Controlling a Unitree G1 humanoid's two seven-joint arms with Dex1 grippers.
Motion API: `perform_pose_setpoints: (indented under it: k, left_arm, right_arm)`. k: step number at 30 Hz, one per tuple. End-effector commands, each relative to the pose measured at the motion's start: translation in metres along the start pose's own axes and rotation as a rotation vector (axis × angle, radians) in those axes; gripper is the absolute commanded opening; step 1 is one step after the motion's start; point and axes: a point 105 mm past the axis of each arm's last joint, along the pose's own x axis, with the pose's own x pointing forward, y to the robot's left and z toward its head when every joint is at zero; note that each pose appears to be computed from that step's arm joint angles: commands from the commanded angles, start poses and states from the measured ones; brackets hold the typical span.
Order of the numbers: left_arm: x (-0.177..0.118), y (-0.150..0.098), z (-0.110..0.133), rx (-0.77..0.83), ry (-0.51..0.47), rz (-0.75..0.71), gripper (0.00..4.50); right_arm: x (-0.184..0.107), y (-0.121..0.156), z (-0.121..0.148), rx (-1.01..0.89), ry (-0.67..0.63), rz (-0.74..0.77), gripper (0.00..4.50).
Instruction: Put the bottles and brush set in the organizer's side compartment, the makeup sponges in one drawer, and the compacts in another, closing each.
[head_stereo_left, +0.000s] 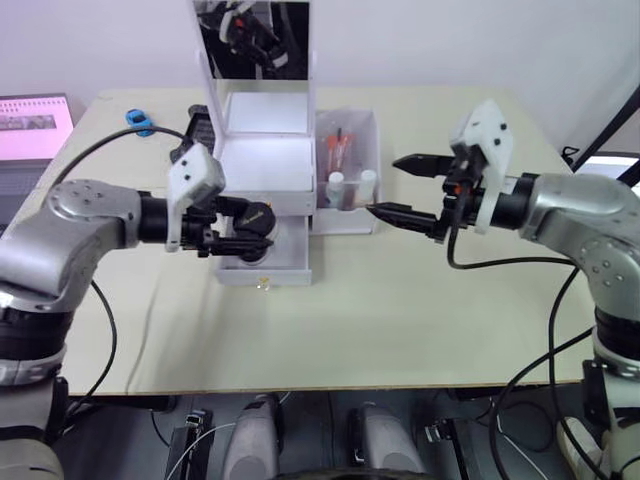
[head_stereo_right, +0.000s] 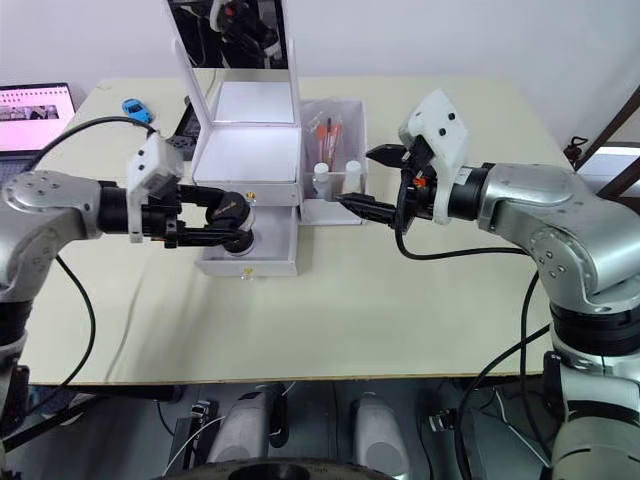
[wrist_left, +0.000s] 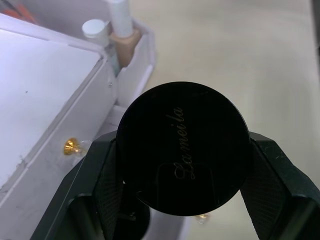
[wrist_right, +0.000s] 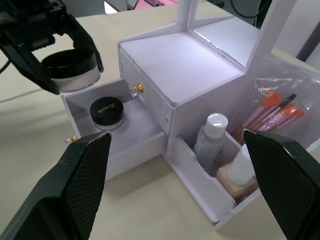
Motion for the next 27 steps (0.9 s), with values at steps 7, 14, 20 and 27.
perform_pose_setpoints:
  k: [7,14,20,27]
  left_arm:
    - [0.031,-0.004,-0.009,0.066,0.02,-0.002,2.67]
    - [0.044,0.002,-0.017,0.077,0.057,0.029,2.67]
    - [0.055,0.0,-0.026,0.074,0.075,0.025,2.67]
    - [0.059,0.007,-0.032,0.036,0.081,0.048,4.15]
  right_arm:
    - [-0.014,0.003,0.014,-0.072,-0.015,-0.028,4.5]
    - [-0.017,0.004,0.015,-0.071,-0.011,-0.032,4.5]
    - [-0.018,0.007,0.017,-0.065,-0.02,-0.026,4.5]
    - [-0.02,0.005,0.019,-0.069,-0.018,-0.047,4.5]
